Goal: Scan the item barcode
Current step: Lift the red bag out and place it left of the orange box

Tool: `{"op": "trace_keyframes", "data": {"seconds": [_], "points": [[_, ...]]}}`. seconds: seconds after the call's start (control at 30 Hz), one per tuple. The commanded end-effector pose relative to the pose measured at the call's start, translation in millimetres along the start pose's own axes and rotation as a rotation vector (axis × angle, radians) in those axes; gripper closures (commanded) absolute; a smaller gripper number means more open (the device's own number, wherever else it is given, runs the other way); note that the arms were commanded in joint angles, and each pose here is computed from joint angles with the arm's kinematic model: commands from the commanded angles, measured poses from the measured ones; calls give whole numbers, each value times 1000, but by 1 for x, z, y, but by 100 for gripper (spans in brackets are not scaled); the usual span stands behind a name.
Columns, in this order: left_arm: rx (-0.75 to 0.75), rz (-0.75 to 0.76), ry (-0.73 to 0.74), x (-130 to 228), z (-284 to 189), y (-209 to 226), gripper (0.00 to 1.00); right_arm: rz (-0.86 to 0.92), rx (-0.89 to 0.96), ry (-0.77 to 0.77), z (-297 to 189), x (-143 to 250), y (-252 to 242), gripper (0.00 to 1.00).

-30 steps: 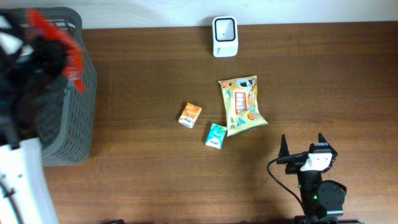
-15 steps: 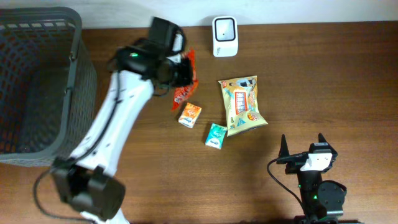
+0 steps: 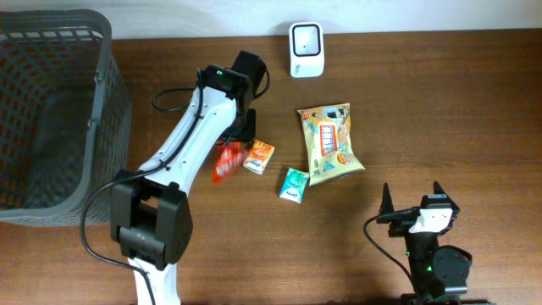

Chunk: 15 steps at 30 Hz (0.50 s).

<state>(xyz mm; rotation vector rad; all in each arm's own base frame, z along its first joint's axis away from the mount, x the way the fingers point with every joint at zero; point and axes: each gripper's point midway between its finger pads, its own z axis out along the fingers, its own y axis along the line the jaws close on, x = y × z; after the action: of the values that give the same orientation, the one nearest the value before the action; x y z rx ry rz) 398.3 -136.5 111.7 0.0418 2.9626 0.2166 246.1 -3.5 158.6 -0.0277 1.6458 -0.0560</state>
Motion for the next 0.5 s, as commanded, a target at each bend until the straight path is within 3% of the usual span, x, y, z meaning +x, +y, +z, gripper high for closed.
{"op": "trace_keyframes", "data": {"seconds": [0.0,0.13,0.3,0.47], "points": [[-20,5,-8,-2,-2,3,44,8,18,7,0,4,-3,2],[-17,-16,-31,-11,-39,16,40,8,18,7,0,4,-3,2],[34,-78,-204,-37,-138,41,1,8,18,7,0,4,-3,2],[59,-86,-378,-42,-208,59,1,8,18,7,0,4,-3,2]]}}
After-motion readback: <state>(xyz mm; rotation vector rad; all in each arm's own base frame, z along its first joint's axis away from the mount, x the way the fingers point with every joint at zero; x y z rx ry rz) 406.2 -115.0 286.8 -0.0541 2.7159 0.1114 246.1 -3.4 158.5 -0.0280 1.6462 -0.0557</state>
